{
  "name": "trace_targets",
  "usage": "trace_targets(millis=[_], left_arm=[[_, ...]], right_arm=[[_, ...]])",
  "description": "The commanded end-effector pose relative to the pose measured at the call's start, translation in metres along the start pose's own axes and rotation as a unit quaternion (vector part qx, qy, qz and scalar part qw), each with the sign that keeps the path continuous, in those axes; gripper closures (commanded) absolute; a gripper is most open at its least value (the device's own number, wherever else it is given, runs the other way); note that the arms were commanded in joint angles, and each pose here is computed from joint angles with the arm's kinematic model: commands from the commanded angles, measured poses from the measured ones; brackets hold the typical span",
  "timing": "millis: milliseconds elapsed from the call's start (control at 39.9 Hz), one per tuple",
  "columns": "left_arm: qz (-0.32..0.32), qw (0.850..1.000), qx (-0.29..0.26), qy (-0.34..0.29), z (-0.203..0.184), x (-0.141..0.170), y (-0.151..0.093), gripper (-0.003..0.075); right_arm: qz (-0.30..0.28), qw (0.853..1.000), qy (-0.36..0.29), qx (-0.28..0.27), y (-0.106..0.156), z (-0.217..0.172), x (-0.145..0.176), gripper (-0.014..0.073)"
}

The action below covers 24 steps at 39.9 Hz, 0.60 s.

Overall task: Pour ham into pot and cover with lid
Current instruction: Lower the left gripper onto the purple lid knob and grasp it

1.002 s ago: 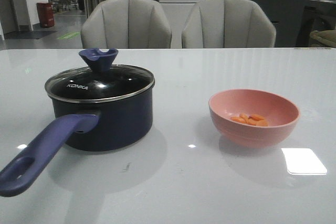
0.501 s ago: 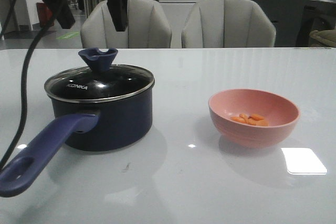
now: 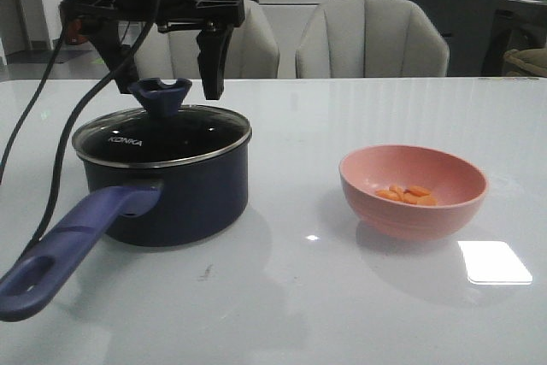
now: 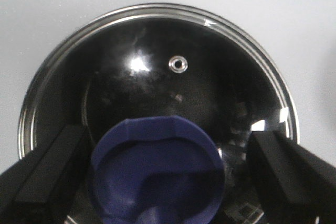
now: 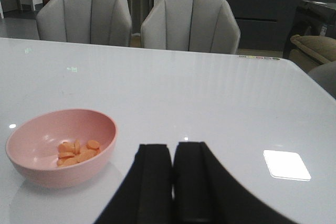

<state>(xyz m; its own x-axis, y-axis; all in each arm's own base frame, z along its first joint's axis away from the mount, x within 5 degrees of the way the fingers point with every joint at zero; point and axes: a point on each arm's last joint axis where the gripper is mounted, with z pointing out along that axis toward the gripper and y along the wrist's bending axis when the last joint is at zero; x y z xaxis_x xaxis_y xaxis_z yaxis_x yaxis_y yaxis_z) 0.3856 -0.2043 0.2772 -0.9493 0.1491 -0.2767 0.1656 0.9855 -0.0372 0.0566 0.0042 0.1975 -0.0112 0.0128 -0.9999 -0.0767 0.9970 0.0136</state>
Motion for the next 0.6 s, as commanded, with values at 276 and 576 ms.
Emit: trace_targets(millis=[276,576], left_arm=[[-0.024,1.0,0.007,-0.018,-0.0291,-0.0015,0.0065,0.0108],[-0.024,1.0,0.009,-0.01,-0.0225,-0.0016,0.0053,0.0311]], right_arm=[[-0.004,0.999,-0.053,0.0,0.0002,-0.0023,-0.01,0.0435],[-0.004,0.999,-0.053,0.0,0.0002,-0.0023,-0.01,0.0435]])
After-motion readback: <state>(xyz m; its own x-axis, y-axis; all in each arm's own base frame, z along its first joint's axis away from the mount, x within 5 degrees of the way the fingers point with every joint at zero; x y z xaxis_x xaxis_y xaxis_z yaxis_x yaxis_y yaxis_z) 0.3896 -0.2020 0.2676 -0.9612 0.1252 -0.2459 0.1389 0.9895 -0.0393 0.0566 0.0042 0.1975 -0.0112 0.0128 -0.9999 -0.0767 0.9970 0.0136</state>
